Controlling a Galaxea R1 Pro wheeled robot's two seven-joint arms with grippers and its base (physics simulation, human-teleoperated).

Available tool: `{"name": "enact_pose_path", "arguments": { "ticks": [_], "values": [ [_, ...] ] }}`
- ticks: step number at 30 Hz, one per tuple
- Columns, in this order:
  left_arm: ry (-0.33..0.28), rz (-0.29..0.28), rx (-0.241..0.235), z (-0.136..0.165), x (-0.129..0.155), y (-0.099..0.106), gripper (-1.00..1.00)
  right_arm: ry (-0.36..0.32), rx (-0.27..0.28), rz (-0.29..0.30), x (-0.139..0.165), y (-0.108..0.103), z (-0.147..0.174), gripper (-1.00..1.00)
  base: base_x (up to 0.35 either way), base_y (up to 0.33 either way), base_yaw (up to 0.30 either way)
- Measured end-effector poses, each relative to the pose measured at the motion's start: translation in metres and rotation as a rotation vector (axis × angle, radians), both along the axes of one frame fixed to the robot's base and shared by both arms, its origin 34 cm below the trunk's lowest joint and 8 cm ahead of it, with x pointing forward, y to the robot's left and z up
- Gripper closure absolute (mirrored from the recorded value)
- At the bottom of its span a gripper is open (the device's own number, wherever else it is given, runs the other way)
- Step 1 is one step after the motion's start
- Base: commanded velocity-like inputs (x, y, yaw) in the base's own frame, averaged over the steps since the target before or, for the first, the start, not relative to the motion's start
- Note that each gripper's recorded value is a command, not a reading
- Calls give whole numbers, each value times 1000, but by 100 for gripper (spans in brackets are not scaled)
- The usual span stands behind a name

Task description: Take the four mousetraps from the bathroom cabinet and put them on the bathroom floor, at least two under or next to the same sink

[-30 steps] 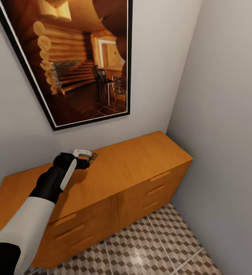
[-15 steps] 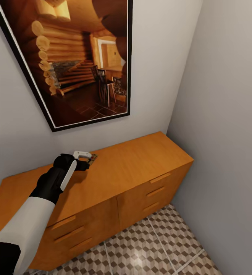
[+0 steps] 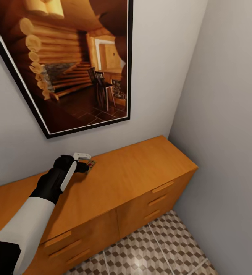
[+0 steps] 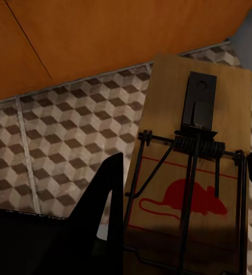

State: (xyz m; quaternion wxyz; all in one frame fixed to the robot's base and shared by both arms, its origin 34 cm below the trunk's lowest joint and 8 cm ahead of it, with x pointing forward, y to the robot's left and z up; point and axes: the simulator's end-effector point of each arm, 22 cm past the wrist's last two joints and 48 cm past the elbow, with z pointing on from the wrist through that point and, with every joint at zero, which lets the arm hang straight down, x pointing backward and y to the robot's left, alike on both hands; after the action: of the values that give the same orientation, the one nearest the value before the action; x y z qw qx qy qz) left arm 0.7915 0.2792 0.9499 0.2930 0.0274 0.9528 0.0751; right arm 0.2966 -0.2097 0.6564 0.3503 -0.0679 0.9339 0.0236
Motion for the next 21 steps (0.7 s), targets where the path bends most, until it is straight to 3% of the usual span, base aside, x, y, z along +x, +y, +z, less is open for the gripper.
{"name": "enact_pose_path", "arguments": {
  "ticks": [13, 21],
  "values": [
    [13, -21, 4, -9, -2, -9, -100, 0, 0, 0, 0, 0, 0, 100, 19, 0, 0],
    [17, -55, -41, -10, -2, -22, -100, -1, 0, 0, 0, 0, 0, 100, 106, 0, 0]
  ]
}}
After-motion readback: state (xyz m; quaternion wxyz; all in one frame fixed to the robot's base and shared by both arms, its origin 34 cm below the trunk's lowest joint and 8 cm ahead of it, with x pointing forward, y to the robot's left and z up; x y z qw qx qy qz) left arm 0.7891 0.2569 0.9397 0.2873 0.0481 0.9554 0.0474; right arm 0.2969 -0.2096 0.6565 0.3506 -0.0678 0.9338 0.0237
